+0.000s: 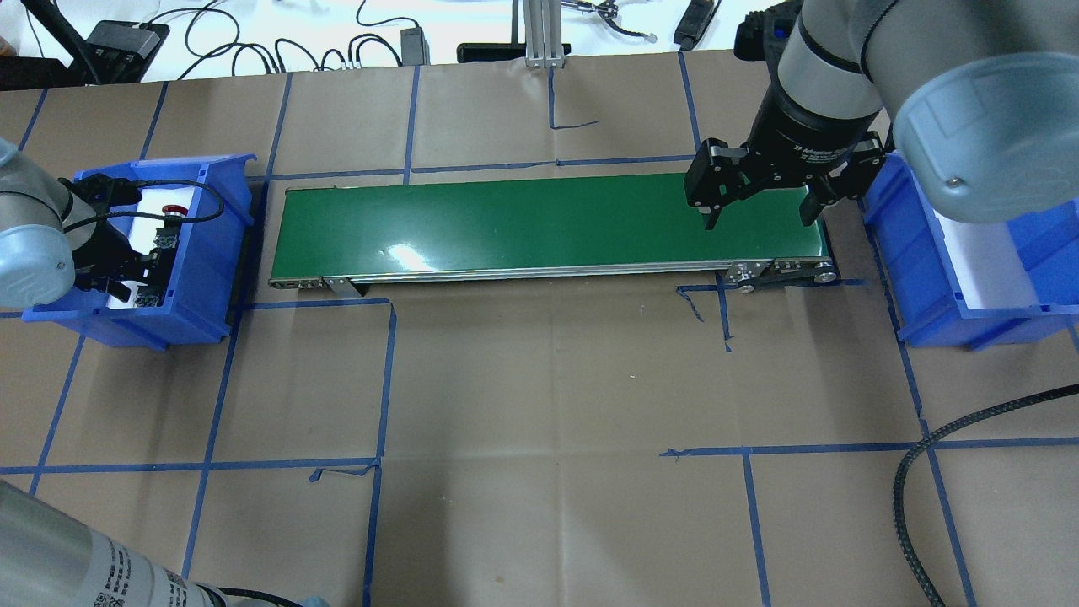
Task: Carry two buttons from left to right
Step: 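Lower the left gripper into the bin and grasp the yellow button, then lift the yellow button and carry it onto the green conveyor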
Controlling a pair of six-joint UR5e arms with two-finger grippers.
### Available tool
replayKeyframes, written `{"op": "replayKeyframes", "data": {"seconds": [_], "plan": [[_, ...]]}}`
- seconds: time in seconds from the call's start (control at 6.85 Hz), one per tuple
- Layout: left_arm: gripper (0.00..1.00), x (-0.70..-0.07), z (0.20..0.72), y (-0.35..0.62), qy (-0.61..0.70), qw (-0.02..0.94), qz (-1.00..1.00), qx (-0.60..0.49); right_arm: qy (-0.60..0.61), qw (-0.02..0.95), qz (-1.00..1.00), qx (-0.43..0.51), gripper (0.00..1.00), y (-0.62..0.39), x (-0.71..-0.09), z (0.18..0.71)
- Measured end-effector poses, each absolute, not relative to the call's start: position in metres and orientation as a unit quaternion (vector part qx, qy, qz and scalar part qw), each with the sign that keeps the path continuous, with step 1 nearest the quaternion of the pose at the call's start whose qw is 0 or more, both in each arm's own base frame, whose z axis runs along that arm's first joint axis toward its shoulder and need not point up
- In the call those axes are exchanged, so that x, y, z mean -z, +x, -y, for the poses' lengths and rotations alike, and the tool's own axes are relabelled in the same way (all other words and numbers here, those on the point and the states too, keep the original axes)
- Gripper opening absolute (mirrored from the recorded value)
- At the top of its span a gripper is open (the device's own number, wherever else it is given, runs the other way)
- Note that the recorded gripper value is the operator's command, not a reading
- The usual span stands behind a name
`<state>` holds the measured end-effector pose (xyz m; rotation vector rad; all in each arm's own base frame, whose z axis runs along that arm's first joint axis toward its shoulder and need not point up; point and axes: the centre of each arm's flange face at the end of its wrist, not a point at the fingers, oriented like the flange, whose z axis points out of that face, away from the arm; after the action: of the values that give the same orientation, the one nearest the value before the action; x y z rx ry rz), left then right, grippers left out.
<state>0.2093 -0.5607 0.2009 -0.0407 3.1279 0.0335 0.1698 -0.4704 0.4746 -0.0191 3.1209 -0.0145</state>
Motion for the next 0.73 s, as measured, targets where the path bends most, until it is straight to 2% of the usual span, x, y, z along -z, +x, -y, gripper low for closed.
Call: {"op": "replayKeyframes", "data": {"seconds": [0.29, 0.44, 0.58, 0.73], "plan": [[0.28, -0.201, 0.561, 0.210, -0.016, 0.014, -1.000, -0.008, -0.006, 0.010, -1.000, 0.005, 1.00, 0.170, -0.475, 0.471], [0.12, -0.203, 0.562, 0.210, -0.017, 0.014, -1.000, -0.006, -0.006, 0.010, -1.000, 0.005, 1.00, 0.170, -0.474, 0.471], [0.06, -0.206, 0.562, 0.209, -0.017, 0.014, -1.000, -0.003, -0.006, 0.010, -1.000, 0.004, 1.00, 0.170, -0.474, 0.471], [0.06, -0.213, 0.564, 0.208, -0.016, 0.013, -1.000, 0.003, -0.006, 0.010, -1.000, 0.004, 1.00, 0.170, -0.474, 0.471]]}}
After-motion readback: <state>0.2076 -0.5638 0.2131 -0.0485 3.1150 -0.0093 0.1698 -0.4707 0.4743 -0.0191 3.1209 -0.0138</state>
